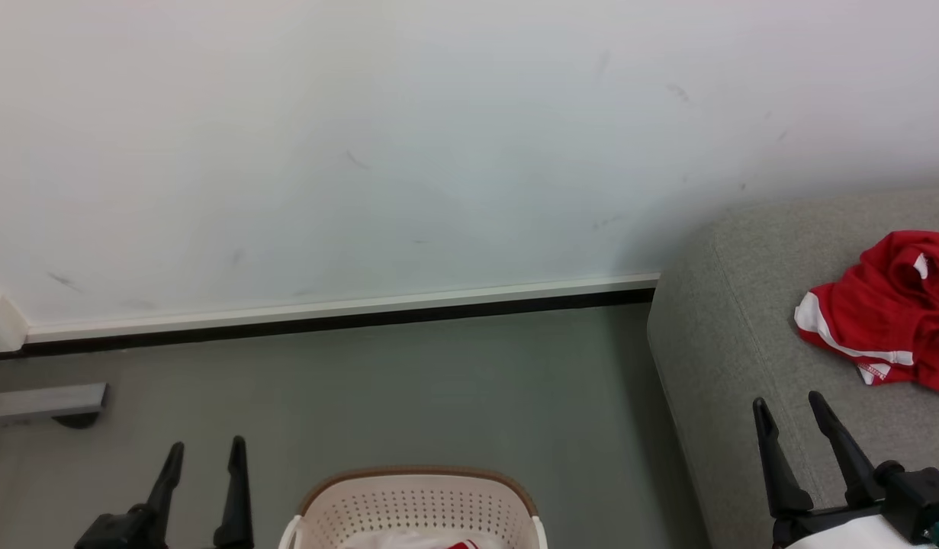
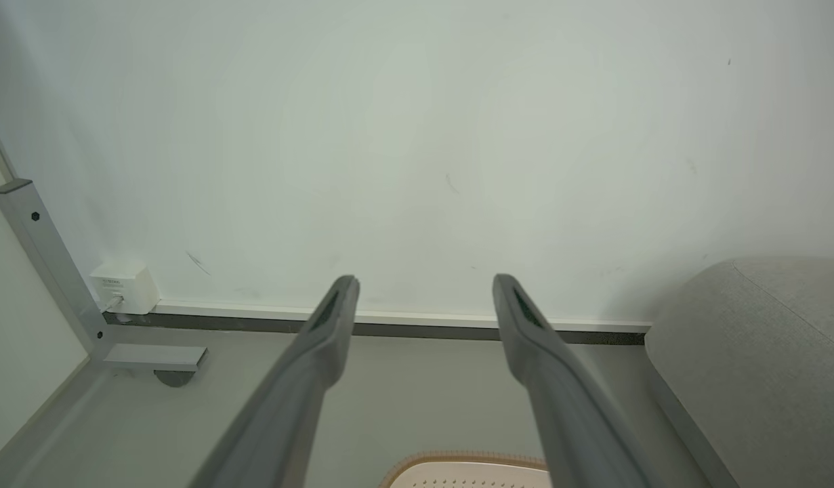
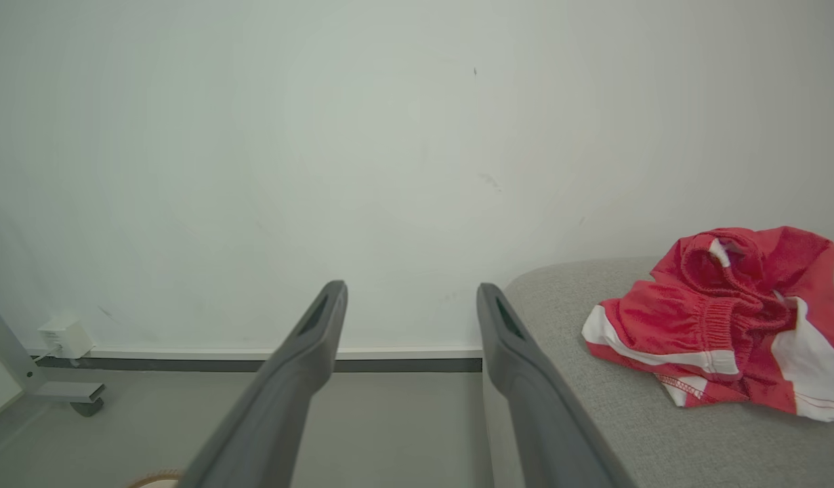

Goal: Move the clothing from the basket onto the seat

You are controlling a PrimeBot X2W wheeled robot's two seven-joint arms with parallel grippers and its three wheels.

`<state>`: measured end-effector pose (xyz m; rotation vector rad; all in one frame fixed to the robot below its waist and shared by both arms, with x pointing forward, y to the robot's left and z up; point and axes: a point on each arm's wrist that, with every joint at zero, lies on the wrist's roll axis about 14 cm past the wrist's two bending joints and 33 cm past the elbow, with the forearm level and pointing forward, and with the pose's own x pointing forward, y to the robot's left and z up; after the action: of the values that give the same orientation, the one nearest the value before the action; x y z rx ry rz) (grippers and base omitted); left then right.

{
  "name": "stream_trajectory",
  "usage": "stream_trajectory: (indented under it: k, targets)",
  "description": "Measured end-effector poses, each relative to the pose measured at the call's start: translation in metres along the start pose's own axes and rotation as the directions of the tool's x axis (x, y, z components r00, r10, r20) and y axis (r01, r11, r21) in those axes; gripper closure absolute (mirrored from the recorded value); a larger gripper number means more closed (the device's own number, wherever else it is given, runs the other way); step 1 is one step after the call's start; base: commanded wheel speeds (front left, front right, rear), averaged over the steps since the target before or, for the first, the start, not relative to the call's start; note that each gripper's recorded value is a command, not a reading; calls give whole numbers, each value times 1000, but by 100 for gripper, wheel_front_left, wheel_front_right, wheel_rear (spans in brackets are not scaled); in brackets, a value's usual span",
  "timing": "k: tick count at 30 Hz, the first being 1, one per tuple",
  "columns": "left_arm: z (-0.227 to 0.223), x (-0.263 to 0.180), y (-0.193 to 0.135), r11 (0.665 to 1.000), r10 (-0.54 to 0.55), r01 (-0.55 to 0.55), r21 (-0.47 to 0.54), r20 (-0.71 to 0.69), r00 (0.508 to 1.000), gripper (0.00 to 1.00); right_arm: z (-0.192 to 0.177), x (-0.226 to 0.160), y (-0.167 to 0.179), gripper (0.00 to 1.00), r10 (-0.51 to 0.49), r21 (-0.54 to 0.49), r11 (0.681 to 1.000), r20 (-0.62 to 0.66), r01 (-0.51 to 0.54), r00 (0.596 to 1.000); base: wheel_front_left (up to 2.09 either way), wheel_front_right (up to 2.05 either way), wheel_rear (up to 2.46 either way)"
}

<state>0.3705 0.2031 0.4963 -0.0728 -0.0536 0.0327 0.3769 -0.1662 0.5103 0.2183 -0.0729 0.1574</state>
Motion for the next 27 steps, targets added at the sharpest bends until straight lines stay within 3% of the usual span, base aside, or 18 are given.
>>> stream_trajectory:
  k: [8, 18, 27]
  targets:
    - [-27, 26, -28, 996, -90, 88, -23, -74, 993, 0, 3, 14, -24, 0, -59, -22, 998, 11, 59, 998, 0, 0, 0]
    - [-91, 60, -58, 980, -197, 193, -38, -238, 951, 0, -3, 34, -55, 0, -128, -66, 990, 7, 128, 992, 0, 0, 0]
    - [-181, 68, -89, 948, -306, 311, -69, -465, 831, 0, -15, 56, -72, 0, -167, -83, 982, 3, 167, 986, 0, 0, 0]
